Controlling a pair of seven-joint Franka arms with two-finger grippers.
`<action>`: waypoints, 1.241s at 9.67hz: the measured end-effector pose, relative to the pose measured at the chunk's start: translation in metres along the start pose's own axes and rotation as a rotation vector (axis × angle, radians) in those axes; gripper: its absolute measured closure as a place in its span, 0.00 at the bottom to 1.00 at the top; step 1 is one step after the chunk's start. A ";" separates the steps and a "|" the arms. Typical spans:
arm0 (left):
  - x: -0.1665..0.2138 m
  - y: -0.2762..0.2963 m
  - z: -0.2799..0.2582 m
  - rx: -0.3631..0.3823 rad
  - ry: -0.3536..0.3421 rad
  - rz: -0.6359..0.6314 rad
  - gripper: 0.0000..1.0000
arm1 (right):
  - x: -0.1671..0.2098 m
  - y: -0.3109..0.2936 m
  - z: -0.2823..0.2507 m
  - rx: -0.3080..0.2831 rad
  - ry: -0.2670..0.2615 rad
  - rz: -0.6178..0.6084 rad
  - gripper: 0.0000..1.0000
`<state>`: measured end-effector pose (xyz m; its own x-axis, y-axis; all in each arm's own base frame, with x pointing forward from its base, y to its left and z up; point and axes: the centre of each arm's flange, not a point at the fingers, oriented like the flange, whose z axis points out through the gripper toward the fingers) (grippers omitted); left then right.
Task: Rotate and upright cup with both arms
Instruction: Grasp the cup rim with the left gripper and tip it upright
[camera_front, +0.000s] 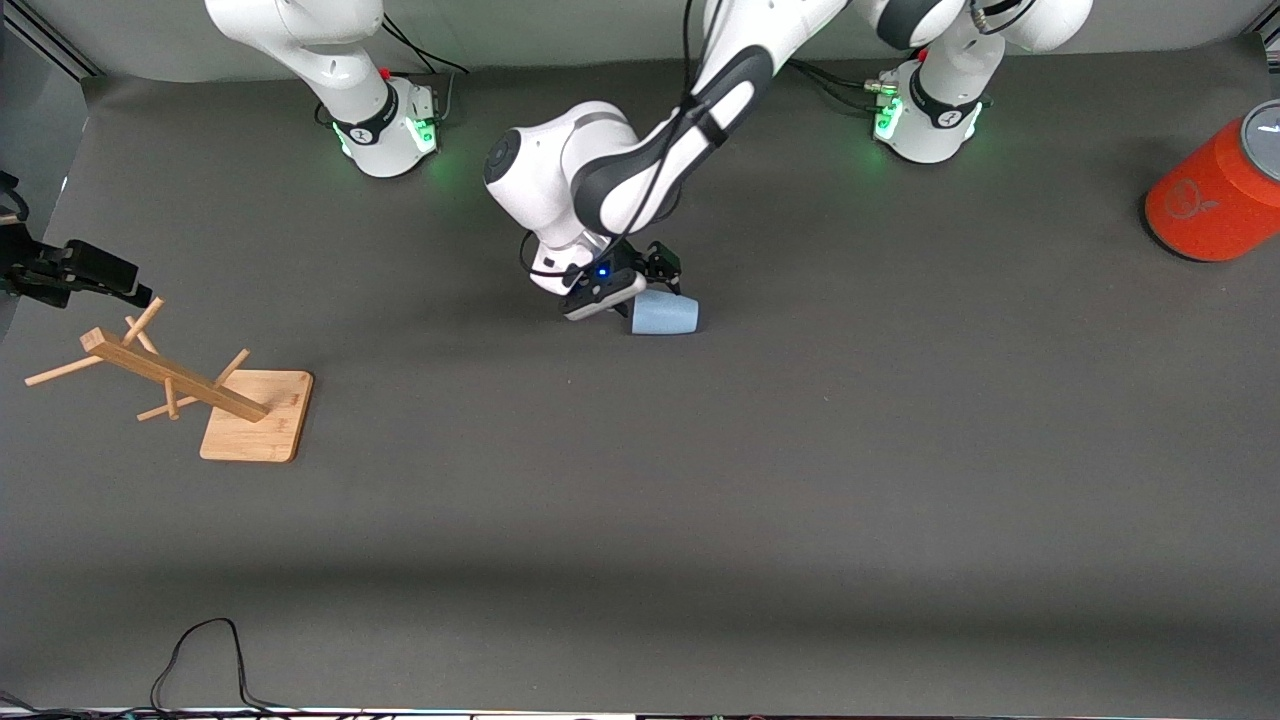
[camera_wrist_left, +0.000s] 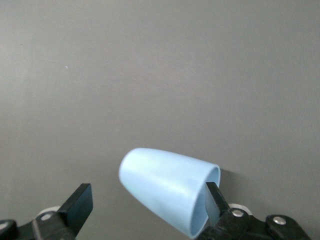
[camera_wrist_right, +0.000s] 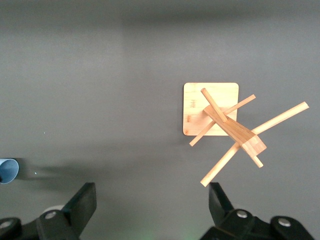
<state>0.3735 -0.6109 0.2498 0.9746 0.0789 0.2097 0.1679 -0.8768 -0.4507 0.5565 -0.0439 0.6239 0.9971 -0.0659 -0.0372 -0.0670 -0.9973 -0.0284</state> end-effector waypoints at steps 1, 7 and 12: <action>-0.014 0.010 0.010 0.015 0.020 0.011 0.00 | 0.000 -0.002 0.000 0.000 0.001 -0.004 0.00; -0.017 0.016 0.023 0.046 0.051 0.016 0.66 | 0.000 -0.007 0.000 -0.017 0.004 -0.016 0.00; -0.015 0.009 0.023 0.114 0.061 0.020 0.84 | 0.001 -0.005 -0.001 -0.043 0.009 -0.017 0.00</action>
<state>0.3635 -0.6087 0.2227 0.9676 0.0302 0.2506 0.1680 -0.8180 -0.5501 0.5578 -0.0394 0.6248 0.9984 -0.0494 -0.0284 -0.0491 -0.9987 0.0140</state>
